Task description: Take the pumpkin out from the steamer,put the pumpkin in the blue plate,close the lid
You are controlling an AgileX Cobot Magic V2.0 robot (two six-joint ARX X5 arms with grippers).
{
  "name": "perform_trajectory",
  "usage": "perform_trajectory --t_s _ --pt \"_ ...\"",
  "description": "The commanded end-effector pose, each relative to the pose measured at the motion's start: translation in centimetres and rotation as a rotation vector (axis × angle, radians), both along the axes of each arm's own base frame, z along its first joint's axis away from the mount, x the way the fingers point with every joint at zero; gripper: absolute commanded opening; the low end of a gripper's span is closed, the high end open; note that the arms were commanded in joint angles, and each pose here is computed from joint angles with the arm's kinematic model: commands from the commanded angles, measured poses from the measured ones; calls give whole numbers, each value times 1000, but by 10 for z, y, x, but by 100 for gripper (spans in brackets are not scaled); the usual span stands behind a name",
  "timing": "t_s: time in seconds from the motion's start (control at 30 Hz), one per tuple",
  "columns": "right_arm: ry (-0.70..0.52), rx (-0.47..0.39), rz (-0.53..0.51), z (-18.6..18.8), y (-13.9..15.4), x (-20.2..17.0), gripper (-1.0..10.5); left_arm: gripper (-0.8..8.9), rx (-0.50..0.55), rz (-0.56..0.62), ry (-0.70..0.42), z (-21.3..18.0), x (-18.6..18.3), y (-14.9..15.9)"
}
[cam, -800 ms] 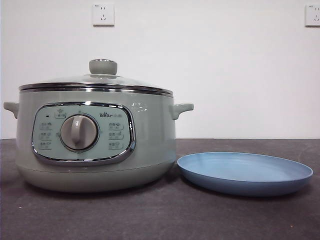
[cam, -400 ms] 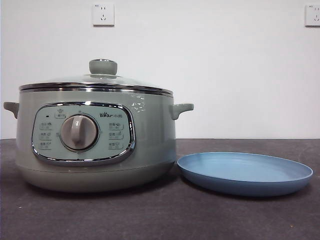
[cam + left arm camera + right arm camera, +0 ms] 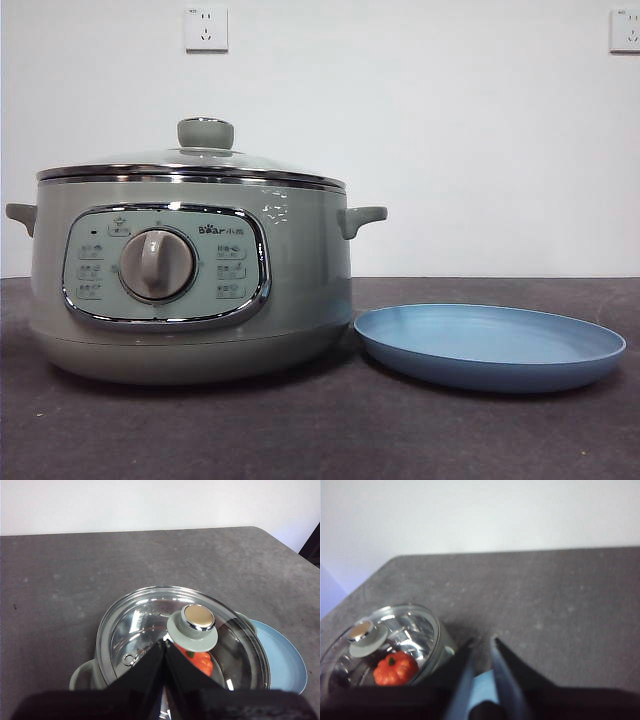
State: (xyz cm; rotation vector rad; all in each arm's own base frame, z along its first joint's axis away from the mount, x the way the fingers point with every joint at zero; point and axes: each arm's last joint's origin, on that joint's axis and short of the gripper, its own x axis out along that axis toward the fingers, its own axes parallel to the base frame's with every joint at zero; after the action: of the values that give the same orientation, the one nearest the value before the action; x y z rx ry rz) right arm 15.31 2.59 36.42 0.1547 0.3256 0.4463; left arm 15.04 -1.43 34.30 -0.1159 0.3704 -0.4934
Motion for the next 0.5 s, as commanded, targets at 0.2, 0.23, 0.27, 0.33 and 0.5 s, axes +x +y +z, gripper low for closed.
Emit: perform_trajectory --t_s 0.2,0.23,0.27,0.33,0.5 --pt "40 1 -2 -4 1 9 474 439 -32 8 6 2 5 0" --pt "44 1 -2 -5 1 10 474 439 -37 6 11 1 6 -1" --pt "49 1 -2 -6 1 11 474 439 -47 3 21 1 9 -2" --pt "57 2 -2 -7 1 12 474 439 -52 -18 34 0 15 -6" --pt "74 3 3 -9 3 15 474 439 -38 -108 85 4 40 -26"
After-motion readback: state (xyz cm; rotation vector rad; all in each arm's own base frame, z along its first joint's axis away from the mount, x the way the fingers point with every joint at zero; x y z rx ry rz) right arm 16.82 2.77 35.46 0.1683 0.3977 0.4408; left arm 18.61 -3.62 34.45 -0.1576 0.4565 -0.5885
